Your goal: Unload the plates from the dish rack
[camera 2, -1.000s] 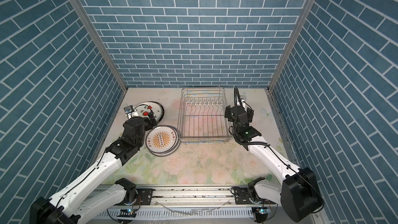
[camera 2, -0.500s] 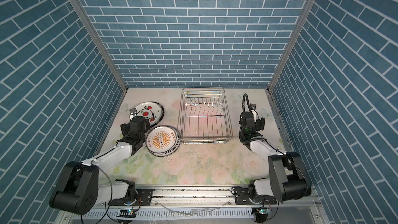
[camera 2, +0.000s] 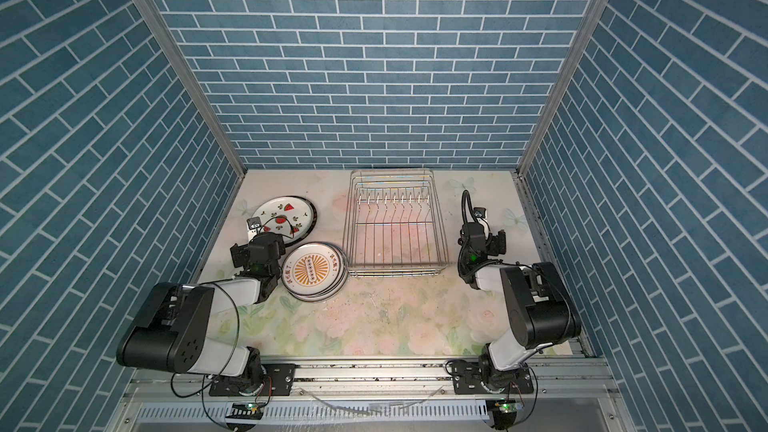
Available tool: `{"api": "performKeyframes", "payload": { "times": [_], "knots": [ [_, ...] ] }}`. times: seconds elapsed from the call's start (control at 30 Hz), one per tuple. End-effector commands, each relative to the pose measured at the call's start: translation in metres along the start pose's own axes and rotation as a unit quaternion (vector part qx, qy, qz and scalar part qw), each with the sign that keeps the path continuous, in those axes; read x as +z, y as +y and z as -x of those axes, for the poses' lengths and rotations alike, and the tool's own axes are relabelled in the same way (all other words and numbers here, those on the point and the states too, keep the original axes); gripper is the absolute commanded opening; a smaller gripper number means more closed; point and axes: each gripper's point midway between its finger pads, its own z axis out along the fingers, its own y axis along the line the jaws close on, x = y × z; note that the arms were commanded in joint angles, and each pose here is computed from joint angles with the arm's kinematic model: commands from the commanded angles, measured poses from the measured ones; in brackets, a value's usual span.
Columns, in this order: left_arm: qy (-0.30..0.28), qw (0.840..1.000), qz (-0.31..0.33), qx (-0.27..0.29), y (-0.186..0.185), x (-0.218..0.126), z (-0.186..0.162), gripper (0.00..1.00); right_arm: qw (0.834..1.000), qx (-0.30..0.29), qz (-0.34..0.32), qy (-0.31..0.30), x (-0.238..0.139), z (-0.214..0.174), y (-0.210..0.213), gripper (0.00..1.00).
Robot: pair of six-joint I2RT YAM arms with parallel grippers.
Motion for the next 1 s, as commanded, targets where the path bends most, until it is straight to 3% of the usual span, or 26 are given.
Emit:
{"api": "performKeyframes", "payload": {
  "times": [0.0,0.17,0.27,0.4,0.47,0.5,0.57,0.6,0.97],
  "knots": [
    [-0.032,0.998,-0.029,-0.037,-0.001,0.002,0.017,1.0,0.999,0.051,0.011,-0.007,0.005,0.002,-0.014,0.93],
    [-0.025,0.998,-0.057,-0.026,-0.01,0.006,0.017,1.0,0.983,0.14,0.117,-0.013,0.007,-0.009,-0.023,0.93],
    [-0.028,0.997,-0.066,-0.026,-0.012,0.005,0.017,1.0,0.98,0.122,0.155,-0.023,0.007,-0.011,-0.008,0.93],
    [-0.042,0.994,-0.098,-0.022,-0.02,0.0,0.016,1.0,0.979,0.121,0.164,-0.034,0.004,-0.014,-0.005,0.95],
    [-0.034,0.985,-0.171,-0.012,-0.04,0.003,0.004,1.0,0.978,0.121,0.164,-0.034,0.005,-0.014,-0.005,0.97],
    [-0.066,0.983,-0.171,-0.004,-0.045,0.004,0.01,1.0,0.979,0.121,0.163,-0.032,0.005,-0.014,-0.005,0.97],
    [-0.042,0.987,-0.153,-0.007,-0.04,0.003,0.004,1.0,0.979,0.121,0.163,-0.031,0.005,-0.015,-0.005,0.98],
    [-0.064,0.986,-0.154,-0.011,-0.038,0.002,0.009,1.0,0.979,0.121,0.162,-0.033,0.005,-0.014,-0.005,0.98],
    [-0.043,0.987,-0.153,0.001,-0.043,0.005,0.006,1.0,0.979,0.121,0.158,-0.035,0.004,-0.014,-0.006,0.99]
  ]
}}
